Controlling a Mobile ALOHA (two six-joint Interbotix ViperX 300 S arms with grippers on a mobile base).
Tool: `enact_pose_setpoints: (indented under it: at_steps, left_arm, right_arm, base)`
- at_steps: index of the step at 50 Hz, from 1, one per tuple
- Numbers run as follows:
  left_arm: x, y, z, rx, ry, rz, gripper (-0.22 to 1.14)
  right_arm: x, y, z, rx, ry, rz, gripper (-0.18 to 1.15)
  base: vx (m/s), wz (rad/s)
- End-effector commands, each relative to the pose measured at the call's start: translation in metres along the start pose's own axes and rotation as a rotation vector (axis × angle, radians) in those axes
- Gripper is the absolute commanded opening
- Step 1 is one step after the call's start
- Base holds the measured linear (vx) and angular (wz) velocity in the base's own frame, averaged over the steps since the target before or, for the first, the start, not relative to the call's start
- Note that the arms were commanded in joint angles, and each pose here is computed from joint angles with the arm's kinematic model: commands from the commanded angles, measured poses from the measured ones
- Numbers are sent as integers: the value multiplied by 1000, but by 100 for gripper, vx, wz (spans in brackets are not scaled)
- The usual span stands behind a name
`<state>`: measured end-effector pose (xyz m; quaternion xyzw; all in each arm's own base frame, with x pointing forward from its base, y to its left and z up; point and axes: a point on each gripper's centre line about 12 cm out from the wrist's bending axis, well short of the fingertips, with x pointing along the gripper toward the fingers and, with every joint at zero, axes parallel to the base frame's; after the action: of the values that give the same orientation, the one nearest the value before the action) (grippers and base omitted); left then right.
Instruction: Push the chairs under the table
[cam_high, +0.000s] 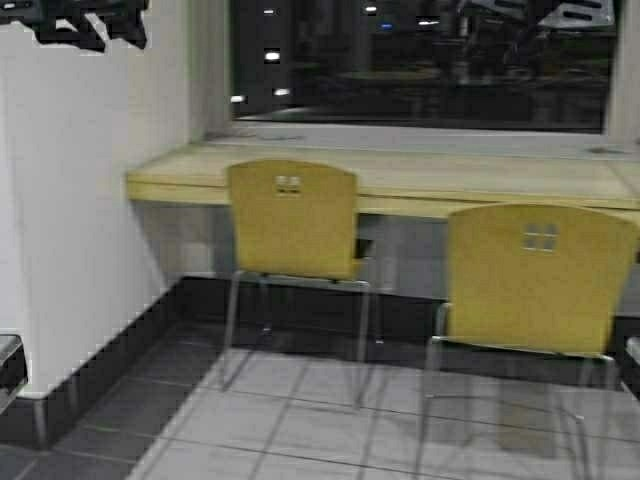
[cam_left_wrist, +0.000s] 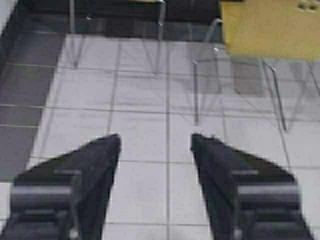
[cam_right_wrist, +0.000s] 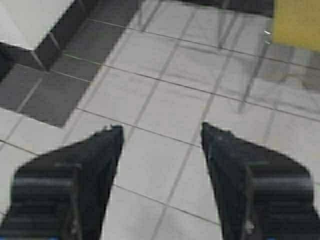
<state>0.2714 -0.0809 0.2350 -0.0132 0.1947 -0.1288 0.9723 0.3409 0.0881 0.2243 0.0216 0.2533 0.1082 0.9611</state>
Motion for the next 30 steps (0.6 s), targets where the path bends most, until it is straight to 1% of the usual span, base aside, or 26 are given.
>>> enact_pose_setpoints:
  at_steps: [1, 14, 24, 30]
  left_arm:
    - [1, 0, 8, -11, -19, 2, 83]
    - [2, 0, 9, -14, -17, 1, 83]
    - [3, 0, 9, -15, -19, 1, 83]
    - [3, 0, 11, -12, -22, 1, 83]
  right_arm:
    - [0, 2, 7, 0, -18, 5, 86]
    - [5, 1, 3, 0, 2, 3, 86]
    - [5, 1, -5, 14, 58, -3, 86]
    - [8, 0, -9, 21, 72, -5, 86]
  base:
    - [-11, -34]
    - [-9, -29]
    - [-3, -20]
    - [0, -17]
